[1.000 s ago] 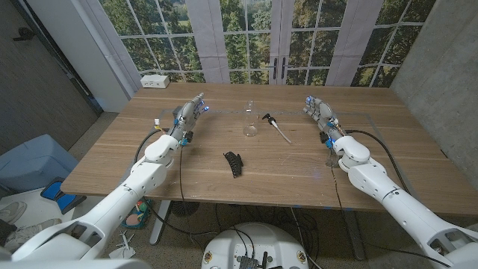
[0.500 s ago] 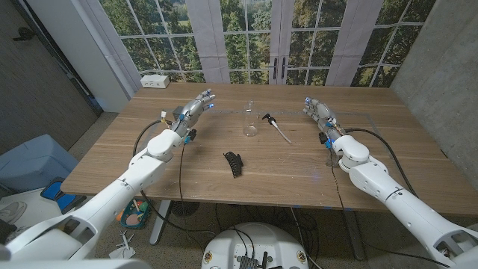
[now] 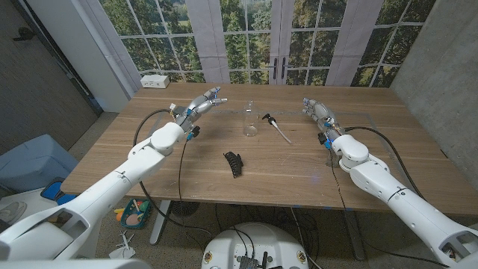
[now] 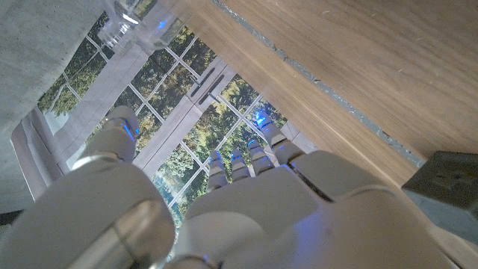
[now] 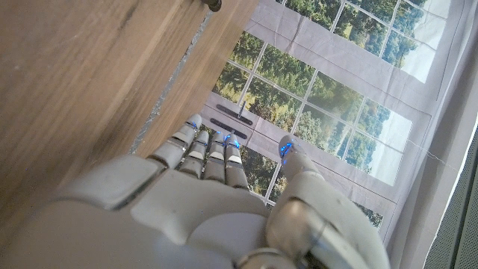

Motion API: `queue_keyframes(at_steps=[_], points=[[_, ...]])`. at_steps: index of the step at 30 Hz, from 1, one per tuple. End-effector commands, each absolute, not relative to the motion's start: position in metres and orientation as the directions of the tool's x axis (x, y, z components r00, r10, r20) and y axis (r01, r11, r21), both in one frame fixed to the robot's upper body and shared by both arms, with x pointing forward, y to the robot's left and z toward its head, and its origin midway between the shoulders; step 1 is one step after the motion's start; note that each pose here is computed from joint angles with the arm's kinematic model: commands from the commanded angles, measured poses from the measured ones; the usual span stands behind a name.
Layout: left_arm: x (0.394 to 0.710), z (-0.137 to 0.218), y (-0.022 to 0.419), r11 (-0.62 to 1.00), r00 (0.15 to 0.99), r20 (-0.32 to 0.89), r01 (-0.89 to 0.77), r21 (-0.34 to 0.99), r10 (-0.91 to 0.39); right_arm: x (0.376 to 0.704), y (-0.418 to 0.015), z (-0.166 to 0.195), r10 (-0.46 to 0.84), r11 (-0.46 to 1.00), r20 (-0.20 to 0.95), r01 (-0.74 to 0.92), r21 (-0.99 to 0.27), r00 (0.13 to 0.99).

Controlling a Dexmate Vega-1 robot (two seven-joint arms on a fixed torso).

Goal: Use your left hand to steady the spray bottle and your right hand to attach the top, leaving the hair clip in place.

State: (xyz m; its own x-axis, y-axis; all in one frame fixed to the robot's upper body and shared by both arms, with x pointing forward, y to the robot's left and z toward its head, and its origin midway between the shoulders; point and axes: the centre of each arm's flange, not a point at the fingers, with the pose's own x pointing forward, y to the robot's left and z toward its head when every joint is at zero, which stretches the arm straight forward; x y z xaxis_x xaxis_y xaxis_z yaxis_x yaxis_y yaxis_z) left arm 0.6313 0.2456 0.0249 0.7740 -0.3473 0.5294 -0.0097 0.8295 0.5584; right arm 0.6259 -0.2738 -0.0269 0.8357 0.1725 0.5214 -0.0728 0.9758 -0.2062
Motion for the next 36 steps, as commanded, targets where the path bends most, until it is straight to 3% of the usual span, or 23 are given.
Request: queue_keyframes(at_steps=[1, 12, 36], points=[[0.630, 0.041, 0.224, 0.733, 0.767, 0.500, -0.059, 0.678, -0.401, 0.622, -0.272, -0.027, 0.170, 0.971, 0.514, -0.053, -0.234, 0.841], [0.638, 0.050, 0.204, 0.647, 0.767, 0.456, -0.070, 0.759, -0.452, 0.621, -0.275, -0.030, 0.160, 0.973, 0.517, -0.046, -0.227, 0.841], [0.669, 0.045, 0.163, 0.573, 0.733, 0.317, 0.121, 0.810, -0.602, 0.620, -0.281, -0.030, 0.145, 0.972, 0.517, -0.024, -0.232, 0.844]])
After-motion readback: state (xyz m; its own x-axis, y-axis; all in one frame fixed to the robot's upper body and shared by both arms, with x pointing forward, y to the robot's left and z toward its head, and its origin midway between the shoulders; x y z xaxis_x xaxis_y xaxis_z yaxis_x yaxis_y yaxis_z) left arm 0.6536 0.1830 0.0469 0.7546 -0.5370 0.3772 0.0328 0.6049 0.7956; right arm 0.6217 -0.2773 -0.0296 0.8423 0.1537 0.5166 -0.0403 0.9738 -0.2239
